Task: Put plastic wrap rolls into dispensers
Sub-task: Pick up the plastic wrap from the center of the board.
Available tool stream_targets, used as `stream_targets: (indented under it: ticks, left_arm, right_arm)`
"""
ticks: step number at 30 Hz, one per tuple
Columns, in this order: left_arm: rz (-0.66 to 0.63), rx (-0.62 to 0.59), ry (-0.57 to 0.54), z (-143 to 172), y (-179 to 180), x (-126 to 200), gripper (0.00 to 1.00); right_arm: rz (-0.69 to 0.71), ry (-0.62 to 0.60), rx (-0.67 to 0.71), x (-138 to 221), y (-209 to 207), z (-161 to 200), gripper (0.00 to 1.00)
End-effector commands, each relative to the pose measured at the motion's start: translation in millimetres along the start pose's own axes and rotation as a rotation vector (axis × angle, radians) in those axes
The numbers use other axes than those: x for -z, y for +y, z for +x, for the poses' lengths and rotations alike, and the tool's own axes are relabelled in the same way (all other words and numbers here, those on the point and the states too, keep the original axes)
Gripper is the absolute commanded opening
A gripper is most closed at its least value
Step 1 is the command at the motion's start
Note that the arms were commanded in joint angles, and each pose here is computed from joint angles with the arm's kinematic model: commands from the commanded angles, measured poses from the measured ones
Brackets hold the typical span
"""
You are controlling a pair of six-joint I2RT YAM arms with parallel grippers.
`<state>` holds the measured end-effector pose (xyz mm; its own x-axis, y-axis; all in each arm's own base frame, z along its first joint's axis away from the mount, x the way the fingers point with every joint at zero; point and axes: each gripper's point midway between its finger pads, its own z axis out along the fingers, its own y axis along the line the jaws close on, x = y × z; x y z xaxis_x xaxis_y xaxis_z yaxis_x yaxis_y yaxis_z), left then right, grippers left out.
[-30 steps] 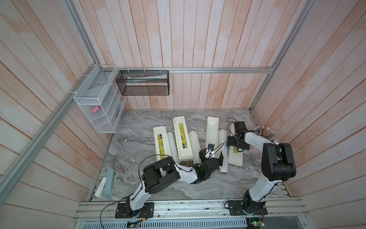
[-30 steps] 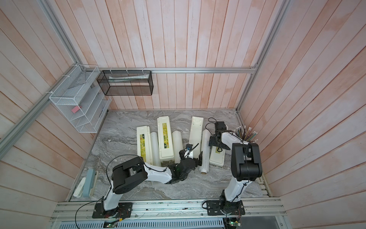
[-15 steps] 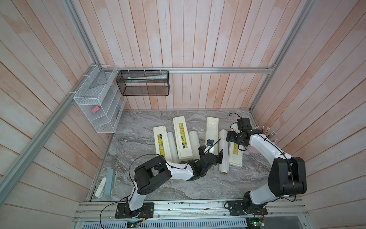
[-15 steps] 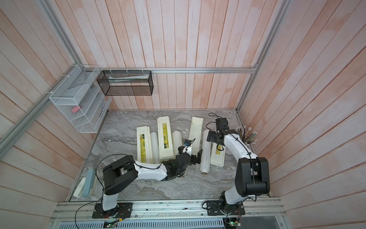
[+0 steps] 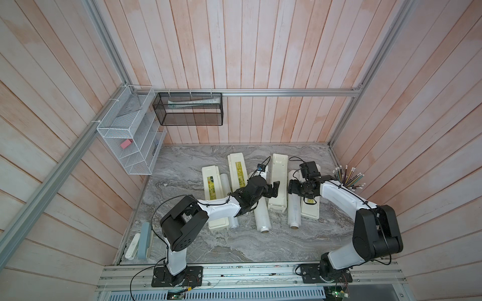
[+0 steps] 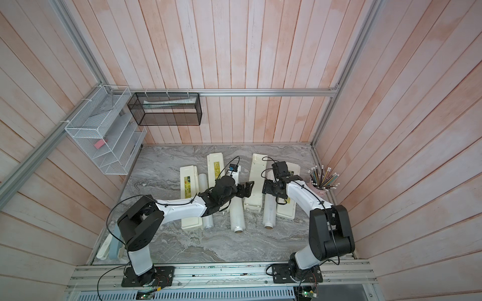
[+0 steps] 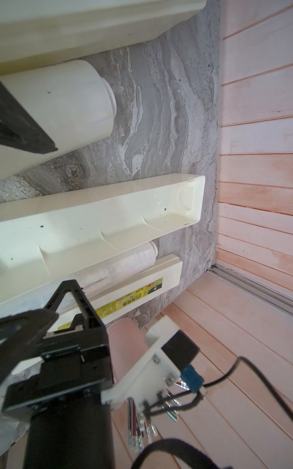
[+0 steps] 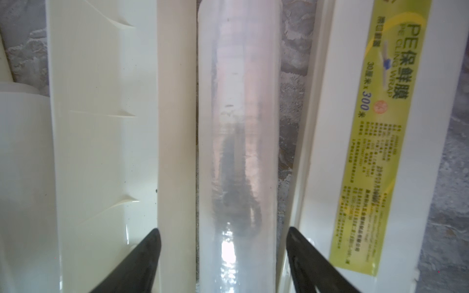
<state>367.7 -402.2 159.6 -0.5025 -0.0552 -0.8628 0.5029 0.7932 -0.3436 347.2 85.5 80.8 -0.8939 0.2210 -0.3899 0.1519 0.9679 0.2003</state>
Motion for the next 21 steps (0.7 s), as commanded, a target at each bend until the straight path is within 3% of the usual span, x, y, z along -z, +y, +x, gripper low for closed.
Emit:
stream_targets:
  ticks: [1,21]
  left_arm:
    - [0.061,0.018,0.032,-8,-11,8,0.97]
    - [0.167,0.043,0.06,-24,-15,19,0.98]
  right_arm:
    - [0.031,0.019,-0.008,-6,-7,11,0.77]
    - [0.034,0.111,-0.001,-34,-14,50,0.73]
